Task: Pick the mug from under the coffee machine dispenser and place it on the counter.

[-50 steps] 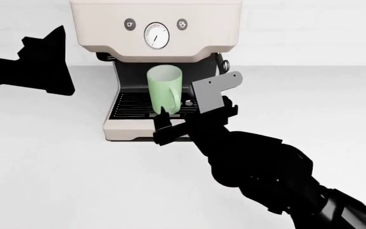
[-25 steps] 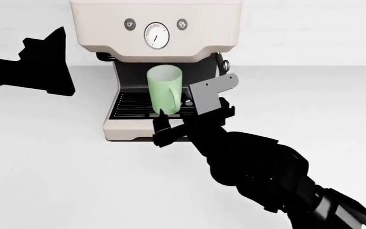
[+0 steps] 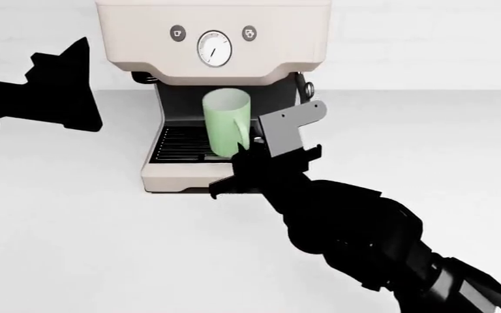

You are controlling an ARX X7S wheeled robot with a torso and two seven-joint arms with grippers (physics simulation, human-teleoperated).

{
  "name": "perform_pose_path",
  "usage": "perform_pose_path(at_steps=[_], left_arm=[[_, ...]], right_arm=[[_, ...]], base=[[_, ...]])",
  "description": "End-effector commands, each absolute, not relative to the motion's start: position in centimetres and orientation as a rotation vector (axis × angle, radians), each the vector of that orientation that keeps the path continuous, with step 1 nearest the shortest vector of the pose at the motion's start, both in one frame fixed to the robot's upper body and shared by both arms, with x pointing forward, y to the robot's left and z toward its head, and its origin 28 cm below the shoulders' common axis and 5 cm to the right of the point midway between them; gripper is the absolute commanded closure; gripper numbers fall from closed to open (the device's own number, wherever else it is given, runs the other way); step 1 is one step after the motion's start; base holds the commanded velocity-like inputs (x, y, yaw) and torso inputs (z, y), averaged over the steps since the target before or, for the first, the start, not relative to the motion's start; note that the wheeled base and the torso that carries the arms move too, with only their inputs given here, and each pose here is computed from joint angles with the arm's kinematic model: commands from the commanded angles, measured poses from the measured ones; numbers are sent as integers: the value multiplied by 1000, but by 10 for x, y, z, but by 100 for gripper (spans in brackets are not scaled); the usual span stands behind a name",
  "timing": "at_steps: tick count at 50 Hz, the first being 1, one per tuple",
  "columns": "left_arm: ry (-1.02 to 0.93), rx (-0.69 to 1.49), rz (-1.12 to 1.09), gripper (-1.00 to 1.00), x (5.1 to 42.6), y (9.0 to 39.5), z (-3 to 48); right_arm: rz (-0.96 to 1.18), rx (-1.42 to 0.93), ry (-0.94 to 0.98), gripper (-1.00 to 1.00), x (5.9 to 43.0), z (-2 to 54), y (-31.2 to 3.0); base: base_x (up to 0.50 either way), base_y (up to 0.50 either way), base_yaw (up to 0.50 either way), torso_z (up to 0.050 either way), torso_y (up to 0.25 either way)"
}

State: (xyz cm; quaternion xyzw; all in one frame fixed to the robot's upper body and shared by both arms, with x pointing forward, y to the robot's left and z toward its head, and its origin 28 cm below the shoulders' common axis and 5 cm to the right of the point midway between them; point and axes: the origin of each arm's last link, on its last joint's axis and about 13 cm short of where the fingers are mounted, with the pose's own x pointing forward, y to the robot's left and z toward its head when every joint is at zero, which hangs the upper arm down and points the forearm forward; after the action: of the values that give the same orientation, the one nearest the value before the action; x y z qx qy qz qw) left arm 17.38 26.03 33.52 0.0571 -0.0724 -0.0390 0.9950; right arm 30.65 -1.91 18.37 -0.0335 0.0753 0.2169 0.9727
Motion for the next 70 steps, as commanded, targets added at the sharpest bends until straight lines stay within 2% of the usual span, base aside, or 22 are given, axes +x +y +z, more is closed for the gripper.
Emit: perform_pose_path(at_steps=[1,26,70], left_arm=[[-146,113,-80,-100,174,260,335],[-156,112,-74,-100,174,260,336],[-177,99,-74,-100,171,260,340]], right_arm=[[436,-74,137,100,306,186,-20],[463,-100,147,100,291,179,-28],[488,-148,11,100,202,194,-47]], base=[[0,0,0,0,0],[0,0,0,0,0],[0,0,0,0,0]])
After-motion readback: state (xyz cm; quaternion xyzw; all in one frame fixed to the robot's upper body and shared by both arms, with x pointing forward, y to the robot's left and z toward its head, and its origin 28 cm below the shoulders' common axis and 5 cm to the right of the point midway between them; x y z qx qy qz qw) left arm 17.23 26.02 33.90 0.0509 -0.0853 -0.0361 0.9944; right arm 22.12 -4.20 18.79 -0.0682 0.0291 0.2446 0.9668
